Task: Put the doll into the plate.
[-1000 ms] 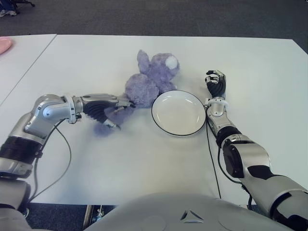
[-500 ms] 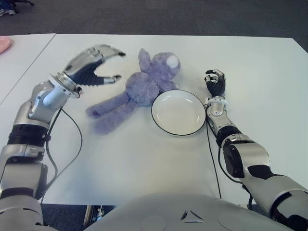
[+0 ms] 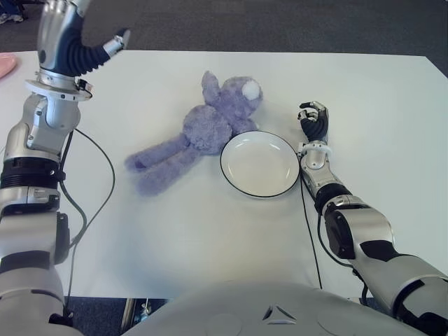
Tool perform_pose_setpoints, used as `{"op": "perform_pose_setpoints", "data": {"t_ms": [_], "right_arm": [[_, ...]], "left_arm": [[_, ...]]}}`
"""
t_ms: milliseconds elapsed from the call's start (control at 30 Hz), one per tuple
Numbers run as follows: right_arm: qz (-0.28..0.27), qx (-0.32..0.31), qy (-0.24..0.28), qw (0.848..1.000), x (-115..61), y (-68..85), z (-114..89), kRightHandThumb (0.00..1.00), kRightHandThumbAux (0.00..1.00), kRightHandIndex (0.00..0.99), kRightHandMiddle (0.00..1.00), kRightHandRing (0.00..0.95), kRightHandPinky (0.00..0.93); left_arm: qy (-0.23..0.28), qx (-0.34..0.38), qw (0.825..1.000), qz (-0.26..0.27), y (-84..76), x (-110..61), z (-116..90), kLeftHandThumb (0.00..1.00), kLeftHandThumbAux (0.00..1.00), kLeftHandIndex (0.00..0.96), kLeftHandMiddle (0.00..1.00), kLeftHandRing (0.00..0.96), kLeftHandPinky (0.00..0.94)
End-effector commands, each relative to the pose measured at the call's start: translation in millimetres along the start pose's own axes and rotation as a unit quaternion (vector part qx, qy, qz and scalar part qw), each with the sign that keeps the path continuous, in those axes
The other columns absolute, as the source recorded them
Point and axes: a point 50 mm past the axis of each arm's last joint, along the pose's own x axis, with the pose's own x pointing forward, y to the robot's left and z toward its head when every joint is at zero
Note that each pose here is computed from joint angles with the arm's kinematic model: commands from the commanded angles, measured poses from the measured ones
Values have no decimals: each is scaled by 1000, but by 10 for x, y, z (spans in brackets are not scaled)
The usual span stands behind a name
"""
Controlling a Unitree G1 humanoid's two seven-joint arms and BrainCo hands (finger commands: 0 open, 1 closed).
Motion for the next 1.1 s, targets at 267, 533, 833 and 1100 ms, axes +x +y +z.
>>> {"op": "perform_pose_setpoints", "data": {"t_ms": [267, 533, 833, 1100], "right_arm": [[46, -53, 174, 982, -719, 97, -826, 981, 692, 431, 276, 487, 390], [44, -69, 165, 983, -740, 110, -825, 999, 691, 434, 274, 515, 362], [33, -76, 159, 984, -758, 113, -822, 1000, 684, 438, 282, 472, 412], [35, -103, 149, 983, -769, 127, -819, 1000, 689, 436, 253, 502, 374]], "left_arm": [[58, -108, 991, -52, -899, 38, 365, 178, 465, 96, 89, 64, 35], [86, -219, 946, -224, -1415, -56, 673, 97, 393, 20, 10, 5, 1], [63, -291, 877, -378, -1736, -309, 954, 20, 378, 0, 0, 0, 0], [48, -320, 809, -491, -1779, -687, 975, 0, 446, 0, 0, 0, 0]]}}
